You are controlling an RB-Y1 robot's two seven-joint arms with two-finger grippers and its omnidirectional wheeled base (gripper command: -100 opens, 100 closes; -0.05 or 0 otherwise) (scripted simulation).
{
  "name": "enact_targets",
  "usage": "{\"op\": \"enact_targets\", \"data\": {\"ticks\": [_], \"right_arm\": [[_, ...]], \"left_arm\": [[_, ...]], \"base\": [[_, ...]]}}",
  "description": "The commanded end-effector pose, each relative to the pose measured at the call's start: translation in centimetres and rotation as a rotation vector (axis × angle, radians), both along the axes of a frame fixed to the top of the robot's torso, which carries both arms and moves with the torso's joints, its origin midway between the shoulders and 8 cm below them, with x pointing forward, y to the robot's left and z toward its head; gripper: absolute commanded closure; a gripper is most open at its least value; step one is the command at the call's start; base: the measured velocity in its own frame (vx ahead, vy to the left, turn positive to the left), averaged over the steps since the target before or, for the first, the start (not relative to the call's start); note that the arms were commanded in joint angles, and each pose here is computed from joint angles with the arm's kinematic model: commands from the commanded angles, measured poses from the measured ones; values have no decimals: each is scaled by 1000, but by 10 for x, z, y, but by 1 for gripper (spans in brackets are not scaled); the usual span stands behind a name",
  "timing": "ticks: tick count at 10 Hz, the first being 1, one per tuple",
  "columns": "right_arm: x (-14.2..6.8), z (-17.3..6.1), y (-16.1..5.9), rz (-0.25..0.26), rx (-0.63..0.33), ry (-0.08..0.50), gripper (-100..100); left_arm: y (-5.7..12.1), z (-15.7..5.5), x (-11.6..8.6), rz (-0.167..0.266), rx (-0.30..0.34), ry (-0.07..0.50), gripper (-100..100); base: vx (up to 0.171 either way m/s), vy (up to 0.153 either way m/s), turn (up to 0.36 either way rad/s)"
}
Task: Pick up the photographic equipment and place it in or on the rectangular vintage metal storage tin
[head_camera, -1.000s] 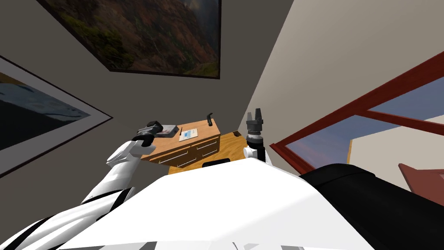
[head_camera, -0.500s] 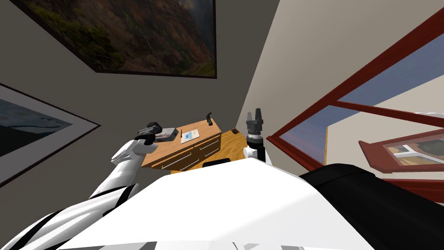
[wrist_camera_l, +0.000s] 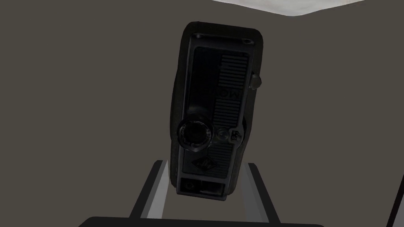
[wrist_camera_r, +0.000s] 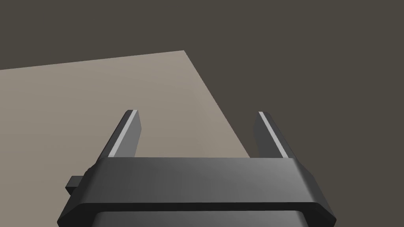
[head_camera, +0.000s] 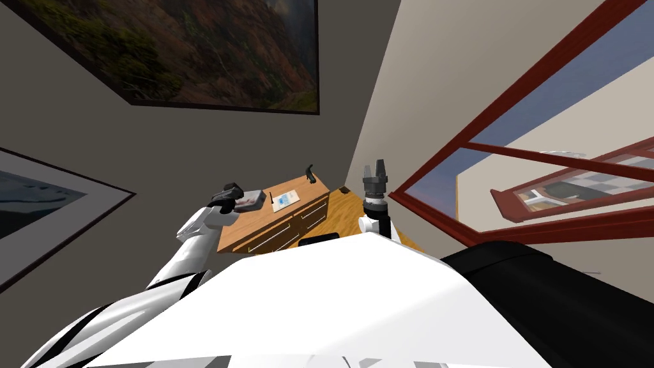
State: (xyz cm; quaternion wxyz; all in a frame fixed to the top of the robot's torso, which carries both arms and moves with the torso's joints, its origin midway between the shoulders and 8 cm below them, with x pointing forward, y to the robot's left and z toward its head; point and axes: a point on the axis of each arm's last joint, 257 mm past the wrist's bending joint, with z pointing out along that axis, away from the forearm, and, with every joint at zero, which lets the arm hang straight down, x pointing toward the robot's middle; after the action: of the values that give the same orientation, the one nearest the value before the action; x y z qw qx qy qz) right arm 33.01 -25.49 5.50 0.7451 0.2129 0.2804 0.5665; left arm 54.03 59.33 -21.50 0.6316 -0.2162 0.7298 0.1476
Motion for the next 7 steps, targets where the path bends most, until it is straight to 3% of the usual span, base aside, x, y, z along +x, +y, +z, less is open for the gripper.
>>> {"op": "enact_targets", "data": {"ticks": [1, 3, 4, 7], "right_arm": [[0, 0, 0, 0, 0, 0, 0], [0, 0, 0, 0, 0, 0, 0], [0, 0, 0, 0, 0, 0, 0], [0, 0, 0, 0, 0, 0, 0]], "left_arm": [[-4, -13, -2, 5, -23, 14, 100], [-4, -18, -3, 8, -27, 19, 100], [-4, -19, -3, 7, -28, 20, -100], [-4, -19, -3, 8, -28, 20, -100]], "base": [[-31, 194, -180], [-14, 139, -109], [-1, 17, 4], [0, 2, 0]]}}
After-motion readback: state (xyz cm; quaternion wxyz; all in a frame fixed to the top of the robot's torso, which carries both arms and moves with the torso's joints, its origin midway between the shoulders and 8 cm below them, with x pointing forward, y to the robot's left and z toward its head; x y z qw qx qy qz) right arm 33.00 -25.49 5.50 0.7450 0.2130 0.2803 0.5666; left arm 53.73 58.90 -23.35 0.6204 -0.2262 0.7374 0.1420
